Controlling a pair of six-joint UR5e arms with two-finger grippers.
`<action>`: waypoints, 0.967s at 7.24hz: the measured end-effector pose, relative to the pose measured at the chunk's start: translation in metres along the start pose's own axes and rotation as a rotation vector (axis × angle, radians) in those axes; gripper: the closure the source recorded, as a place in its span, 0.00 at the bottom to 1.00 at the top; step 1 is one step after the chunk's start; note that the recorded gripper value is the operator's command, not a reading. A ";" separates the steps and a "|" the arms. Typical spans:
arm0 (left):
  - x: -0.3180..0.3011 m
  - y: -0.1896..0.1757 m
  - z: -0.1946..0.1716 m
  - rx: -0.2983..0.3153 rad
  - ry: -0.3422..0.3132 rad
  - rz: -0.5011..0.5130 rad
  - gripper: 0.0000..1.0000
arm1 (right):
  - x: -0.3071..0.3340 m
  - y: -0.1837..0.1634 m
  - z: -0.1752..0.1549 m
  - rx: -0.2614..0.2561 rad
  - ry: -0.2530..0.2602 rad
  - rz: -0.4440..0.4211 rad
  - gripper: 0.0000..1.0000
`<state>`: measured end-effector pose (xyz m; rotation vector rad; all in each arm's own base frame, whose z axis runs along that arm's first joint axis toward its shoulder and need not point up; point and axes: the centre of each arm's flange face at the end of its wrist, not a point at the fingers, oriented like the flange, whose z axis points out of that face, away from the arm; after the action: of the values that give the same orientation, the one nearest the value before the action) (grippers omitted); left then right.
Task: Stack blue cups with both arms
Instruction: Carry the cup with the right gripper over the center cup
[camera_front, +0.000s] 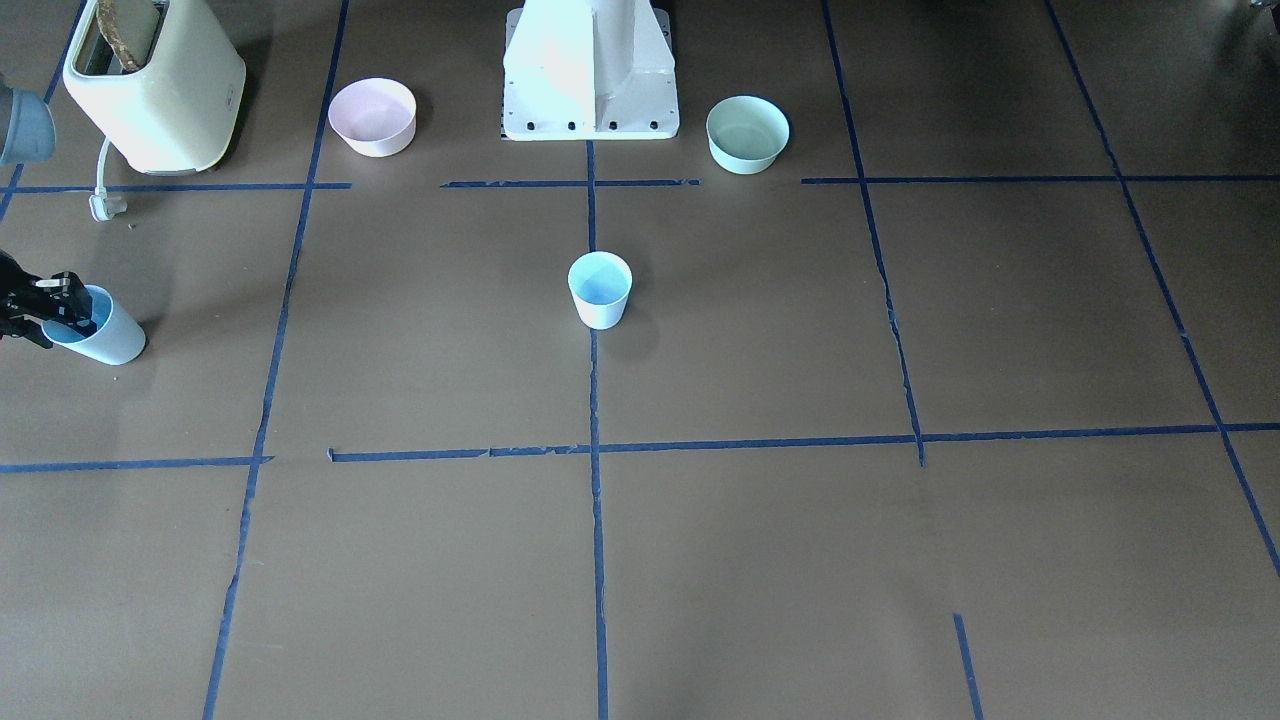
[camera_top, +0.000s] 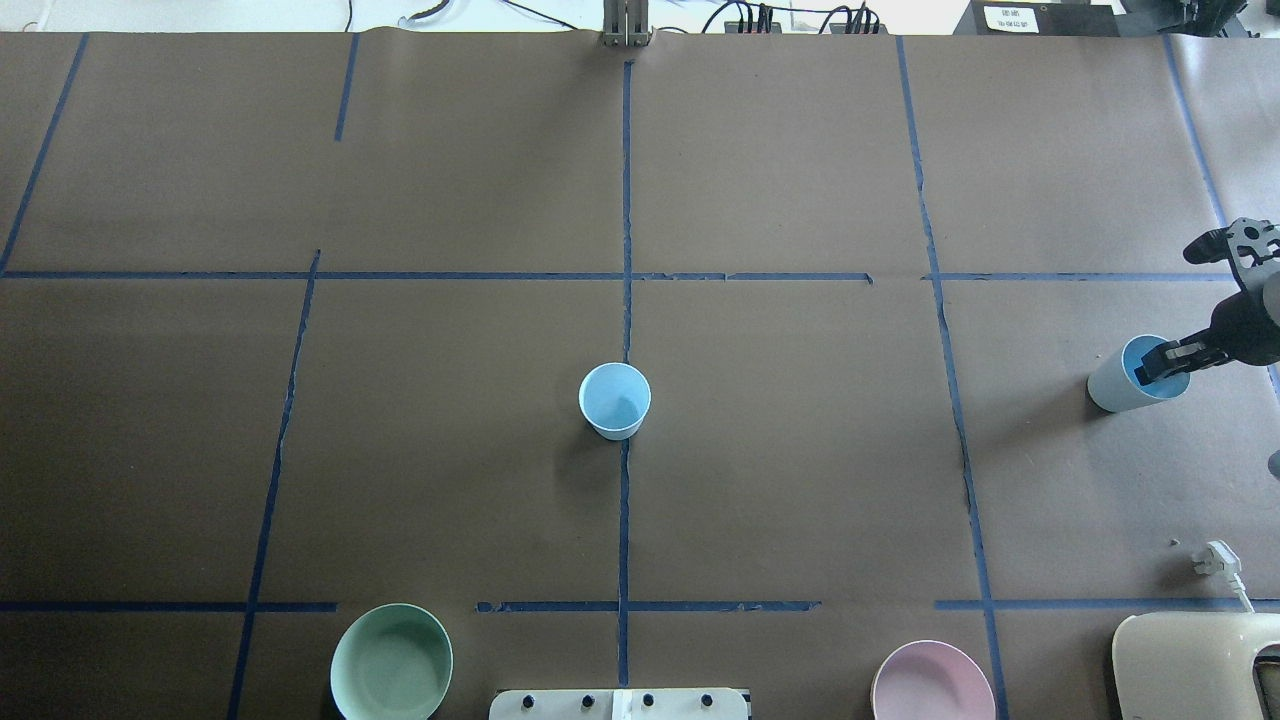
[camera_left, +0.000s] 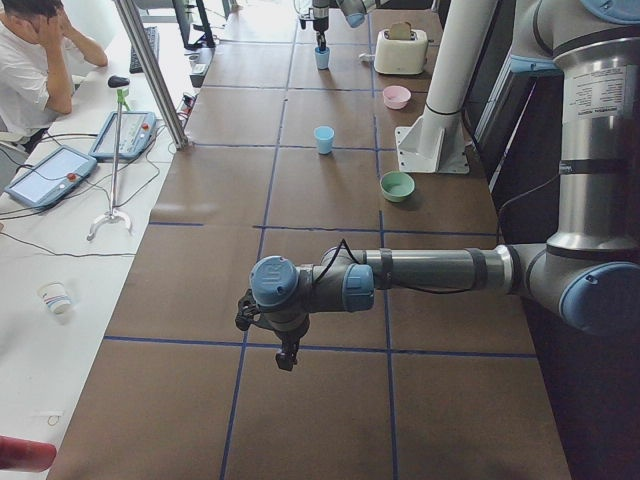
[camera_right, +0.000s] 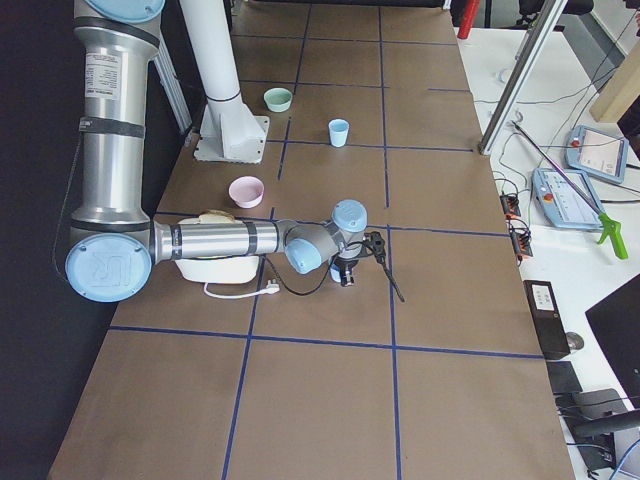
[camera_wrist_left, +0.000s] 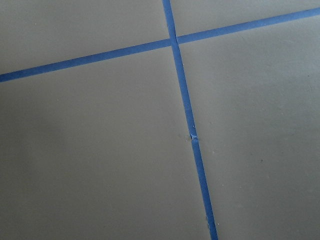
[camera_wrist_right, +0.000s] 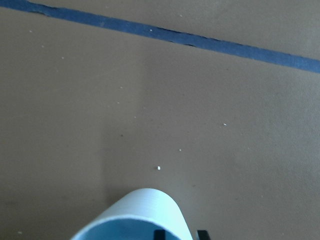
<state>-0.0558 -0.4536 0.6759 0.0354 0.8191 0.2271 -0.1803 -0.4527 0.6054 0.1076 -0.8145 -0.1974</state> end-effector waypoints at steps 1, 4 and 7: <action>0.000 0.000 0.000 0.000 0.000 0.000 0.00 | -0.011 -0.004 -0.009 0.010 -0.013 0.003 1.00; 0.000 0.000 -0.001 0.001 0.000 -0.003 0.00 | -0.101 -0.063 -0.060 0.017 -0.047 0.115 1.00; 0.007 -0.004 -0.008 0.014 -0.007 -0.076 0.00 | -0.309 -0.122 -0.082 0.013 -0.109 0.290 1.00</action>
<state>-0.0563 -0.4562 0.6649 0.0185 0.8138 0.1497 -0.3436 -0.5029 0.3087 -0.0095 -0.9296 0.0760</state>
